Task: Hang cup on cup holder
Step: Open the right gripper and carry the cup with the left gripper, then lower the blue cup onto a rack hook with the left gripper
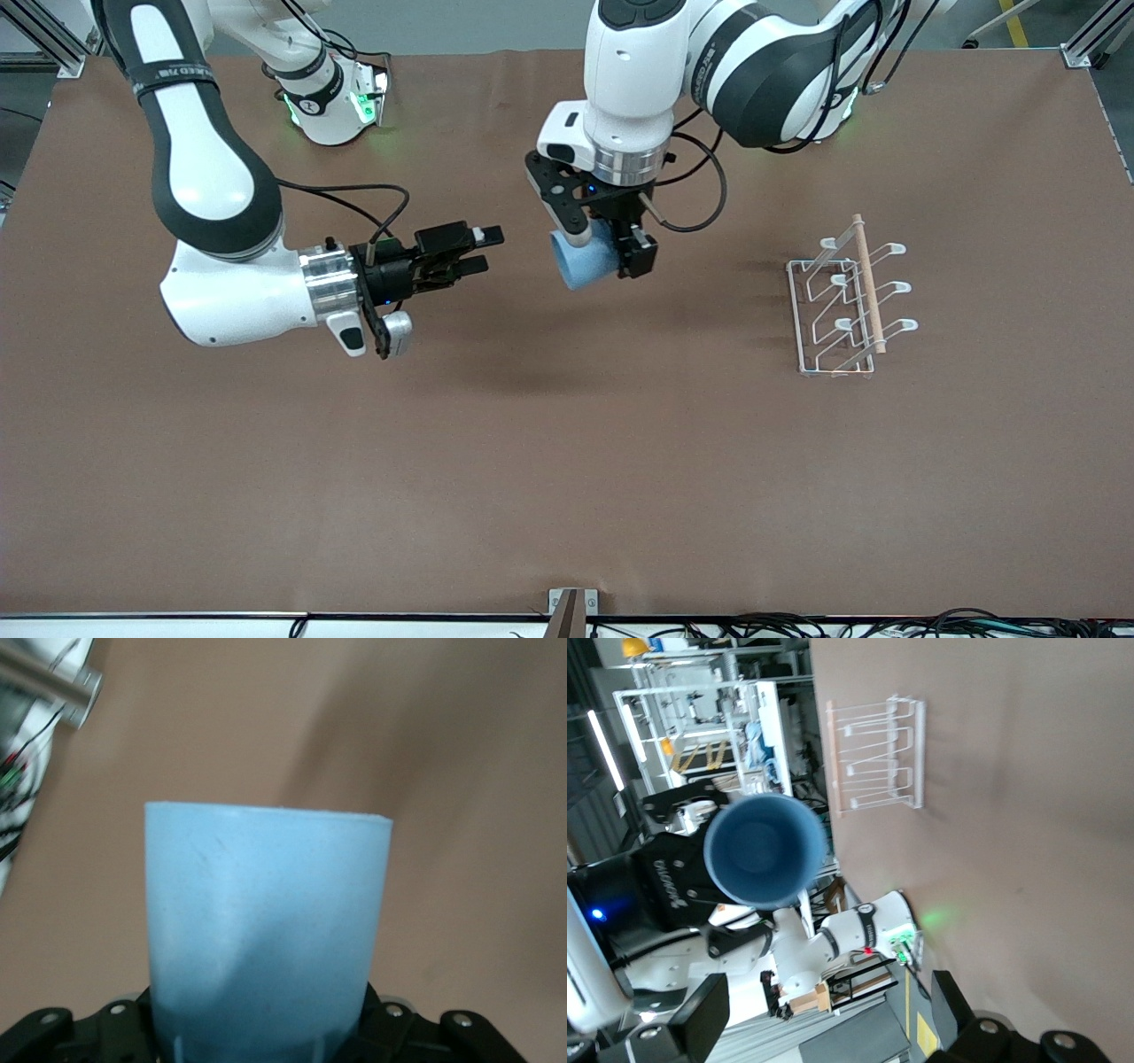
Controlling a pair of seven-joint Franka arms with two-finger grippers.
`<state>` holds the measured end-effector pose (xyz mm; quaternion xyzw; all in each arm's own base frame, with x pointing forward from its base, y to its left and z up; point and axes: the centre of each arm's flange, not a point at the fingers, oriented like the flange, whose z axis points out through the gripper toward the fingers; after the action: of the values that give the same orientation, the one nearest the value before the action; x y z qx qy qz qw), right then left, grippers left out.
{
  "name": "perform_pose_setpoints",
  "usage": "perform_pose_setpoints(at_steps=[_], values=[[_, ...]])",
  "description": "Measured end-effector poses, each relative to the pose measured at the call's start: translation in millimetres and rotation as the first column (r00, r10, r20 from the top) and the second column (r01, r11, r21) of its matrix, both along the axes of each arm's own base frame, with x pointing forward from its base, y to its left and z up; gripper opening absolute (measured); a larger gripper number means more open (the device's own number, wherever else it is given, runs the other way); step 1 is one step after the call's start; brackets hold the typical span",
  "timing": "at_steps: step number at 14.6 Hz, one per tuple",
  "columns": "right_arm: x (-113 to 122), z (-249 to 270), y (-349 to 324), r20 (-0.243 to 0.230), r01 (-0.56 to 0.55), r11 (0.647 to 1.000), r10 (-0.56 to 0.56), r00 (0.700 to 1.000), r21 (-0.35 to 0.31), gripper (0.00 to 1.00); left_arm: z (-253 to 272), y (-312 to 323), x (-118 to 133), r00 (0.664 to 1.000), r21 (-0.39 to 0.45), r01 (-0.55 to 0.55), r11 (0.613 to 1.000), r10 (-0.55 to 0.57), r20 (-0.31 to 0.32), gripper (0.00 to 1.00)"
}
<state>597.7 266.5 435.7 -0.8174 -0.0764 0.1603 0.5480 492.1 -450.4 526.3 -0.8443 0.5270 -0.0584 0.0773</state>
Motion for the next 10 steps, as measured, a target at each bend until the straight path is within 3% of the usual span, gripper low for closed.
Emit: perform_pose_setpoints(at_steps=[3,6,8,10], values=[[13.7,-19.3,-61.6,0.028,0.014,0.989,-0.010,1.000,-0.150,1.00,-3.9,30.1,8.8,1.000,0.205,0.015,0.979,-0.019,0.018,0.72],[21.7,-23.2,-123.1,0.083,0.014,0.943,0.015,0.996,-0.333,1.00,-8.2,87.2,40.9,0.998,0.355,0.057,0.933,-0.048,-0.036,0.72],[22.8,-13.3,-164.8,0.129,0.018,0.884,0.048,0.991,-0.467,1.00,-7.5,139.4,71.7,0.992,0.414,0.115,0.903,-0.087,-0.088,0.72],[18.9,7.7,-200.4,0.176,0.024,0.792,0.106,0.979,-0.610,1.00,-7.0,186.6,96.1,0.986,0.457,0.158,0.875,-0.111,-0.128,0.72]])
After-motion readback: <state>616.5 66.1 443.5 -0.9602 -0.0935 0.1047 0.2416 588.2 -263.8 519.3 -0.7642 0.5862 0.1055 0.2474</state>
